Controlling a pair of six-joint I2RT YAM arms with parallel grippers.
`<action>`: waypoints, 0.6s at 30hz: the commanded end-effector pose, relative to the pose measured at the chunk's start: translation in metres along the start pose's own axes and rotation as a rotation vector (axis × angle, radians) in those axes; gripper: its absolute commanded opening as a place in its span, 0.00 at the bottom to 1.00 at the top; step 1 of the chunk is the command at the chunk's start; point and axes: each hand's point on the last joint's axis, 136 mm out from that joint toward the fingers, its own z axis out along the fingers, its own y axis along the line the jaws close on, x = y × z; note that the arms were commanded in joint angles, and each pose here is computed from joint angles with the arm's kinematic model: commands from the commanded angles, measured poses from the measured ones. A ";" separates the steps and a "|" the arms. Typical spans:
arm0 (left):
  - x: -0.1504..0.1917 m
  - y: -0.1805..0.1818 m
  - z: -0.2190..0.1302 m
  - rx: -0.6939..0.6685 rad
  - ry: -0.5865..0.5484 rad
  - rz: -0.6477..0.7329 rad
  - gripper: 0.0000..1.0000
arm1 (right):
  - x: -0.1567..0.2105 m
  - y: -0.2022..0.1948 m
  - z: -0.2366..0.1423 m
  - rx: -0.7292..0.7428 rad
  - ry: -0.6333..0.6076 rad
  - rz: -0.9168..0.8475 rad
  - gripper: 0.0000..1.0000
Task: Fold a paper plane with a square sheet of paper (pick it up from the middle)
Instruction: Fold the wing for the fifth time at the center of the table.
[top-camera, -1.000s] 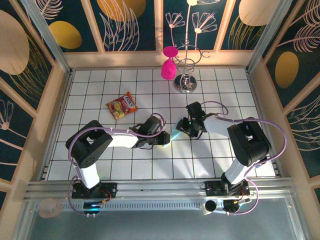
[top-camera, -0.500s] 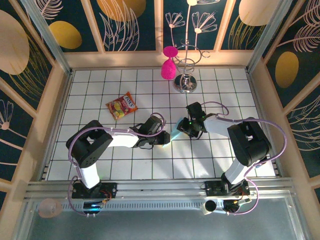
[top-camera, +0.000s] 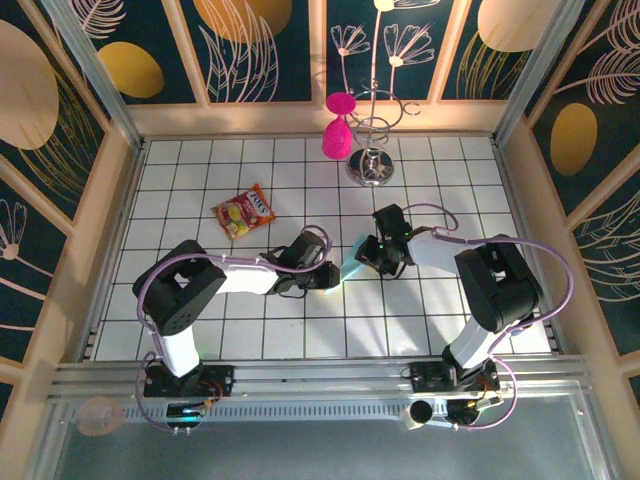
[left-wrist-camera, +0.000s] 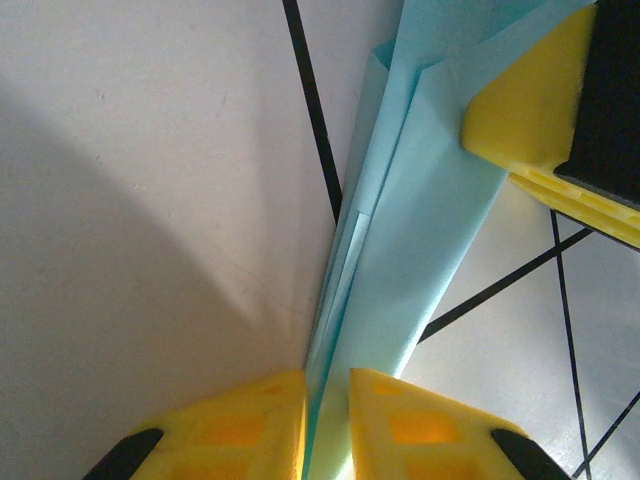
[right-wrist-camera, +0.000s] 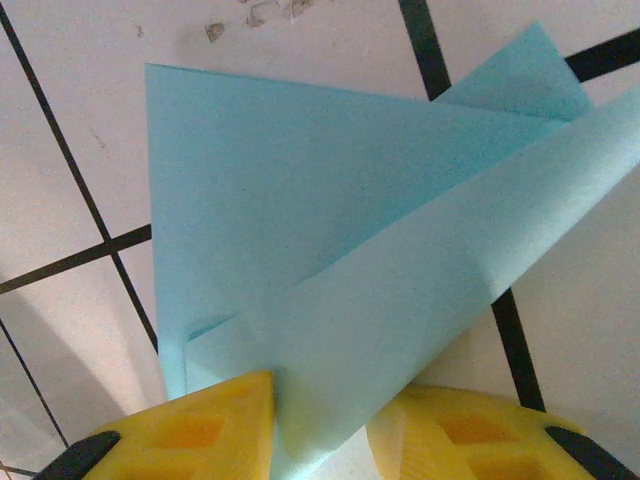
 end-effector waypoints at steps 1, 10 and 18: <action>0.016 0.036 0.015 -0.134 0.048 -0.021 0.19 | 0.018 -0.053 0.040 0.157 0.039 0.019 0.35; 0.019 0.041 0.016 -0.155 0.061 -0.021 0.19 | -0.020 0.012 -0.014 -0.031 -0.091 -0.084 0.43; 0.017 0.040 0.017 -0.154 0.060 -0.018 0.18 | -0.017 0.041 -0.071 -0.227 -0.186 -0.165 0.46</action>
